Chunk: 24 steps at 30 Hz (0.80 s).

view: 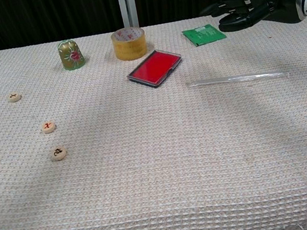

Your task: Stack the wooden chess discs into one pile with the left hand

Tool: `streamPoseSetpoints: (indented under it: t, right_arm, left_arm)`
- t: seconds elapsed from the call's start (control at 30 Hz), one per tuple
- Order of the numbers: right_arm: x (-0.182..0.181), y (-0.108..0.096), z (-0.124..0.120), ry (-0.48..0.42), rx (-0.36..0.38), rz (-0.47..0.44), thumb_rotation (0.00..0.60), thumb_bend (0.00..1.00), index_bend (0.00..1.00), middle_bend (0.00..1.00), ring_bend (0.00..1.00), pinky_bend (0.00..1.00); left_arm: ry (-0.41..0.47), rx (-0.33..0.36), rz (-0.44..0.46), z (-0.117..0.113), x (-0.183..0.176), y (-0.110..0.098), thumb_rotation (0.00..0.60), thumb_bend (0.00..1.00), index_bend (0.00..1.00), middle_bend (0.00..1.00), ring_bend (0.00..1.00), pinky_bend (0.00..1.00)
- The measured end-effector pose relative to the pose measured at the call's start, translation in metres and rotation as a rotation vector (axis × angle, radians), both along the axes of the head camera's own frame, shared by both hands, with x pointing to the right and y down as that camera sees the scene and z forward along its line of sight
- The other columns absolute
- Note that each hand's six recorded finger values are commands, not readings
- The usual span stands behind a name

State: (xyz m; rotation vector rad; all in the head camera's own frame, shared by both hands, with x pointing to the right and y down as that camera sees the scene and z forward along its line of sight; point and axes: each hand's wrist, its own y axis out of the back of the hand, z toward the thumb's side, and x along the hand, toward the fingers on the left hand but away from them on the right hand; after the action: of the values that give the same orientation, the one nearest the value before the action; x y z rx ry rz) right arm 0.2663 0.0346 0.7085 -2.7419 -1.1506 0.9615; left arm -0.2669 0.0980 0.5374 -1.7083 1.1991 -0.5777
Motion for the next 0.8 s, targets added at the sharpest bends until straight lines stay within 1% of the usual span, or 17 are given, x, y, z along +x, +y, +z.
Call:
streamPoseSetpoints:
  t: [0.17, 0.23, 0.27, 0.33, 0.37, 0.43, 0.53, 0.6, 0.67, 0.7, 0.77, 0.8]
  right_arm:
    - [0.003, 0.001, -0.002, 0.000, 0.009, 0.001, 0.600, 0.26, 0.00, 0.13, 0.00, 0.00]
    - [0.006, 0.002, -0.006, 0.007, 0.024, -0.010, 0.600, 0.26, 0.00, 0.12, 0.00, 0.00]
    - [0.010, 0.003, -0.009, 0.018, 0.039, -0.021, 0.600, 0.26, 0.00, 0.12, 0.00, 0.00]
    - [0.018, 0.003, -0.015, 0.048, 0.070, -0.043, 0.600, 0.26, 0.00, 0.12, 0.00, 0.00]
    - [0.024, 0.004, -0.019, 0.076, 0.098, -0.059, 0.600, 0.26, 0.00, 0.12, 0.00, 0.00]
    - [0.037, 0.004, -0.028, 0.130, 0.152, -0.085, 0.600, 0.26, 0.00, 0.12, 0.00, 0.00]
    - [0.062, 0.008, -0.049, 0.244, 0.267, -0.122, 0.600, 0.26, 0.00, 0.12, 0.00, 0.00]
    - [0.084, 0.016, -0.069, 0.334, 0.351, -0.130, 0.600, 0.26, 0.00, 0.12, 0.00, 0.00]
    - [0.109, 0.028, -0.095, 0.417, 0.421, -0.112, 0.600, 0.26, 0.00, 0.11, 0.00, 0.00]
    - [0.120, 0.035, -0.107, 0.448, 0.443, -0.095, 0.600, 0.26, 0.00, 0.11, 0.00, 0.00]
    - [0.144, 0.052, -0.133, 0.508, 0.477, -0.048, 0.600, 0.26, 0.00, 0.11, 0.00, 0.00]
    - [0.152, 0.058, -0.141, 0.526, 0.487, -0.029, 0.600, 0.26, 0.00, 0.11, 0.00, 0.00]
  left_arm:
    - [-0.013, -0.004, -0.001, 0.001, -0.002, 0.000, 0.600, 0.10, 0.14, 0.12, 0.11, 0.17]
    - [-0.027, -0.016, -0.004, 0.003, -0.004, -0.001, 0.600, 0.10, 0.14, 0.12, 0.11, 0.18]
    - [-0.035, -0.026, -0.005, 0.004, -0.006, -0.001, 0.600, 0.10, 0.14, 0.12, 0.11, 0.18]
    - [-0.056, -0.067, -0.010, 0.011, -0.011, 0.000, 0.600, 0.10, 0.15, 0.12, 0.11, 0.20]
    - [-0.067, -0.095, -0.013, 0.015, -0.014, 0.000, 0.600, 0.10, 0.15, 0.12, 0.11, 0.20]
    - [-0.099, -0.179, -0.028, 0.026, -0.024, 0.000, 0.600, 0.10, 0.16, 0.12, 0.11, 0.21]
    - [-0.183, -0.313, -0.076, 0.046, -0.049, 0.001, 0.600, 0.11, 0.25, 0.12, 0.11, 0.20]
    - [-0.258, -0.406, -0.109, 0.064, -0.068, 0.007, 0.600, 0.13, 0.30, 0.12, 0.11, 0.19]
    - [-0.314, -0.483, -0.130, 0.078, -0.082, 0.014, 0.600, 0.16, 0.33, 0.12, 0.11, 0.19]
    - [-0.347, -0.529, -0.143, 0.086, -0.090, 0.020, 0.600, 0.17, 0.35, 0.12, 0.11, 0.18]
    - [-0.388, -0.573, -0.161, 0.096, -0.102, 0.026, 0.600, 0.20, 0.38, 0.12, 0.11, 0.18]
    - [-0.407, -0.586, -0.170, 0.102, -0.107, 0.028, 0.600, 0.21, 0.38, 0.12, 0.11, 0.18]
